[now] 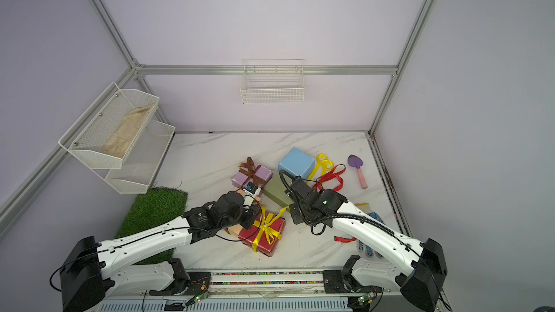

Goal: Untie the ribbon bows on the gift boxes
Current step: Untie the ribbon from the gift box.

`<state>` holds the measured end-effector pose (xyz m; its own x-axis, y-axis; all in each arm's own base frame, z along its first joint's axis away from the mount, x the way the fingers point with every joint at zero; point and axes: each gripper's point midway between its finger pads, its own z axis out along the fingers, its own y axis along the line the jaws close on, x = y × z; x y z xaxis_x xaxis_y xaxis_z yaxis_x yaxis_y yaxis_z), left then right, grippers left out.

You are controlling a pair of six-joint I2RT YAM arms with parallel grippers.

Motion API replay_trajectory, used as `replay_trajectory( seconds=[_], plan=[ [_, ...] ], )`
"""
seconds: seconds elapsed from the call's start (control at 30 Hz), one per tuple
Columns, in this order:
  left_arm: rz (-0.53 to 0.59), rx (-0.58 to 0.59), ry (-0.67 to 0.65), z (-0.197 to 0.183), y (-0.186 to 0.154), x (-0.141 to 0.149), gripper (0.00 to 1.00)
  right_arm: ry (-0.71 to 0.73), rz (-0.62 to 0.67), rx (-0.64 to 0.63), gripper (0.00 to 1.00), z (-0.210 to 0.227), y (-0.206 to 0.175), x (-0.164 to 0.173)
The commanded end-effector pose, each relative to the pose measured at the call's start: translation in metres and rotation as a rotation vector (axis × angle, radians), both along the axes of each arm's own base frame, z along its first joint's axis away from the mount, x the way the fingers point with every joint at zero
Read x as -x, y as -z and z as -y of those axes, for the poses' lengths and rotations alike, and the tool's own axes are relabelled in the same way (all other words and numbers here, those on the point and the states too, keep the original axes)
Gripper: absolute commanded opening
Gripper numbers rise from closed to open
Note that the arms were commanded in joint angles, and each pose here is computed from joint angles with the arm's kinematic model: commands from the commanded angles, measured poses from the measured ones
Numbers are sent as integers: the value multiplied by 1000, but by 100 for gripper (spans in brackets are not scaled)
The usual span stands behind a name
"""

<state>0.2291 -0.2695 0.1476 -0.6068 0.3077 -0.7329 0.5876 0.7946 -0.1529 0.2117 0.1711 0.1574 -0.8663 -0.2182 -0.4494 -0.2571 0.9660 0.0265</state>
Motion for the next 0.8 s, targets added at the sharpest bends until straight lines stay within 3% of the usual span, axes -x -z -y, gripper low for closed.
replay_trajectory(
  seconds=[0.0,0.07,0.13,0.17,0.23,0.47,0.77],
  plan=[
    [27,20,26,14,-18,-8,33,89,-11,55,0,23,3,5],
    [5,13,28,16,-12,-7,35,106,-1,53,0,27,2,5],
    [-16,7,22,16,-6,-6,37,116,9,53,31,29,0,4],
    [-27,5,18,16,-3,-6,39,114,12,53,41,29,0,3],
    [-45,1,7,15,2,-4,42,73,19,28,49,20,-3,1],
    [-57,17,-7,15,1,-4,47,-115,-21,-206,56,-40,-1,2],
    [-104,25,-20,24,8,-6,48,-186,-43,-342,55,-76,21,-1]
  ],
)
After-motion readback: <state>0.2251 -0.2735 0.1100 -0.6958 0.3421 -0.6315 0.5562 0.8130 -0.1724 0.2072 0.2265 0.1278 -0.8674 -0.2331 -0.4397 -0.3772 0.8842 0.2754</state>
